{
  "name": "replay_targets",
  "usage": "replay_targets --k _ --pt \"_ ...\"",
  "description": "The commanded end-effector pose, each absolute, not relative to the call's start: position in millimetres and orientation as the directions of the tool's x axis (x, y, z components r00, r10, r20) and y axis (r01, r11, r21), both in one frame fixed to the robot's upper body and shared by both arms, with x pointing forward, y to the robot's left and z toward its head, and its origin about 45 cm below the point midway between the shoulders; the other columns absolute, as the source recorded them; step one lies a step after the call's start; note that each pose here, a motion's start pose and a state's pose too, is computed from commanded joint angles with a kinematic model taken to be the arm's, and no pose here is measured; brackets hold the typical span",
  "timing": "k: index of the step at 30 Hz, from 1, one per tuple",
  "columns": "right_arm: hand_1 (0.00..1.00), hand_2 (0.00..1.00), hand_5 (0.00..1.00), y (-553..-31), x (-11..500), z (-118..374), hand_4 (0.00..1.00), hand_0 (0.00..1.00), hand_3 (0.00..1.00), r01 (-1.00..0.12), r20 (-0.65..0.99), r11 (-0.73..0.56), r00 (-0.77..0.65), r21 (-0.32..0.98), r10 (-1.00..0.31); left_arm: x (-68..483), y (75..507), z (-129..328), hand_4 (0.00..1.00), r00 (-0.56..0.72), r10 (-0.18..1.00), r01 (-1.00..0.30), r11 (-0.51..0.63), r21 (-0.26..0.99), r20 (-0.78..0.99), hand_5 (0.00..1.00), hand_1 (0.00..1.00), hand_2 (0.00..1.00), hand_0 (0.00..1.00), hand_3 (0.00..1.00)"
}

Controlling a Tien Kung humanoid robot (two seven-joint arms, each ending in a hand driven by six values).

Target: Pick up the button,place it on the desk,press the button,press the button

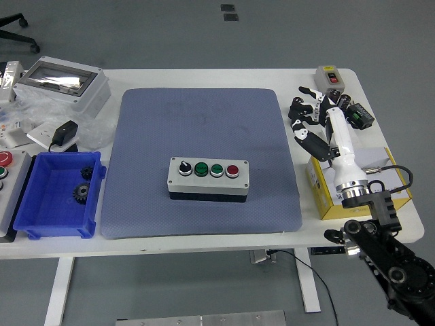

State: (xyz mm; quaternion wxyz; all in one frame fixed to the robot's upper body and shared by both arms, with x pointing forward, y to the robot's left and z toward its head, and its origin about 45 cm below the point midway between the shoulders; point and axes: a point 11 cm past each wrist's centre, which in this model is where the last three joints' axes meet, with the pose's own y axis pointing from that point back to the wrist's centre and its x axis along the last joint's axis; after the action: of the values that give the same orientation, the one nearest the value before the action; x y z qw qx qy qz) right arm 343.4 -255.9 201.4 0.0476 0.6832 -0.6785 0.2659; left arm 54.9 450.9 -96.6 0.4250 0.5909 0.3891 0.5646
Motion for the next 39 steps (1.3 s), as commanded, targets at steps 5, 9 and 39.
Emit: replay_targets --k 5,9,39 --pt "0.987 0.998 0.966 -261.1 335.7 202.6 0.998 0.998 0.998 -0.938 0.533 -0.024 -0.176 -0.347 -0.828 55.3 447.4 -98.0 0.331 0.066 0.942 -0.02 -0.329 0.944 0.33 0.002 0.558 0.501 0.667 0.563" --pt "0.987 0.998 0.966 -264.5 334.1 199.3 0.998 0.998 0.998 -0.945 0.606 -0.034 -0.181 -0.325 -0.775 55.3 447.1 -98.2 0.331 0.067 0.942 -0.021 -0.328 0.945 0.328 0.002 0.558 0.501 0.667 0.563" --pt "0.931 0.898 0.392 -273.9 322.4 188.0 0.827 0.892 0.894 -0.935 0.628 -0.091 -0.157 -0.344 -0.763 48.6 452.7 -95.9 0.369 0.085 0.922 0.032 -0.381 0.924 0.377 0.038 0.562 0.504 0.667 0.562"
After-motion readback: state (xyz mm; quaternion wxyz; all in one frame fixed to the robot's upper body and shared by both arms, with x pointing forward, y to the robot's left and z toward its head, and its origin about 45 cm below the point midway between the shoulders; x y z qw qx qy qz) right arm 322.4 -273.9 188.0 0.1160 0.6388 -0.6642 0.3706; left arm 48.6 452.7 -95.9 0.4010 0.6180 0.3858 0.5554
